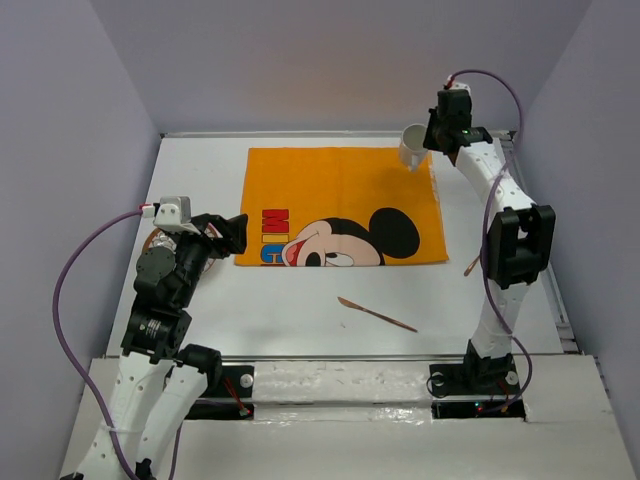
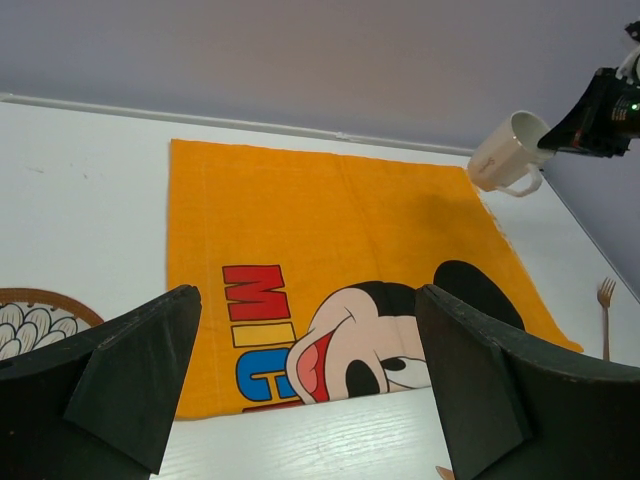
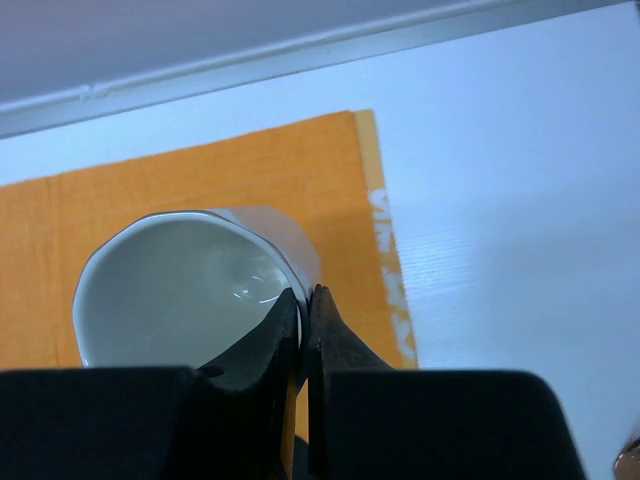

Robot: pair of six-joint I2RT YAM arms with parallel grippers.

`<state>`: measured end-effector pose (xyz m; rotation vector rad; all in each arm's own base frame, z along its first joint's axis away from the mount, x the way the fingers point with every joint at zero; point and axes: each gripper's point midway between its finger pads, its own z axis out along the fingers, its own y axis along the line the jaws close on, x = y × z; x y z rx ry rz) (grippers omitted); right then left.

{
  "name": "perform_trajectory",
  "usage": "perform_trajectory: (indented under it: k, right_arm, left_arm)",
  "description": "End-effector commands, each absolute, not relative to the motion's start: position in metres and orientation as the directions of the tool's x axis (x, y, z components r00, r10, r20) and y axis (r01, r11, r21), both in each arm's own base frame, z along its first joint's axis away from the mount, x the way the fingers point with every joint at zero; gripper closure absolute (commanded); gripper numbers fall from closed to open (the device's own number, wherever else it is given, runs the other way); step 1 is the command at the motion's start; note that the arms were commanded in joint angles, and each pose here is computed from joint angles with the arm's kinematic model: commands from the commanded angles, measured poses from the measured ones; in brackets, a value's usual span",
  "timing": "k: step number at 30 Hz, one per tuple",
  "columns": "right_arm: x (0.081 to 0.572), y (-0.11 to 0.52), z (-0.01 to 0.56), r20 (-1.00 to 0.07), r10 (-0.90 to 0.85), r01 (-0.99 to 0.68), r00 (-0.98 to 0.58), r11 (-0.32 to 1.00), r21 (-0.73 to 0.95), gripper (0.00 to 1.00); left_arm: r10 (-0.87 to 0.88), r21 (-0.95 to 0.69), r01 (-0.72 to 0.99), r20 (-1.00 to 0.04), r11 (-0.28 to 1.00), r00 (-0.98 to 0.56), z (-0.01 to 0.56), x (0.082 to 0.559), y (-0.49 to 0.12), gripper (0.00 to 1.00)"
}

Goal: Set the dinner table for one person

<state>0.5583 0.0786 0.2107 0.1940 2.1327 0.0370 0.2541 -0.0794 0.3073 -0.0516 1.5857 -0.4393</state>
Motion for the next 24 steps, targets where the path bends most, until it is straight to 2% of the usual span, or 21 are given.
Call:
perform_trajectory:
  k: [1, 11, 24]
  right_arm:
    - [0.591, 0.061, 0.273, -0.906, 0.218, 0.103, -0.362, 0.976, 0.194, 1.0]
    - [0.628, 0.033, 0.251, -0.896, 0.22, 0.131, -0.385, 0.974, 0.183, 1.0]
    - [0.641, 0.03, 0.203, -0.862, 0.23, 0.151, -0.452, 0.972, 0.18, 1.0]
  left_arm:
    - [-0.292, -0.293, 0.245, -0.956, 0.924, -0.041, 0.319, 0.257, -0.08, 0.01]
    - [-0.285, -0.288, 0.231, -0.957, 0.929, -0.05, 0.317, 0.261, -0.079, 0.01]
    - [-0.28, -0.285, 0.227, -0.958, 0.931, -0.057, 0.315, 0.264, -0.079, 0.01]
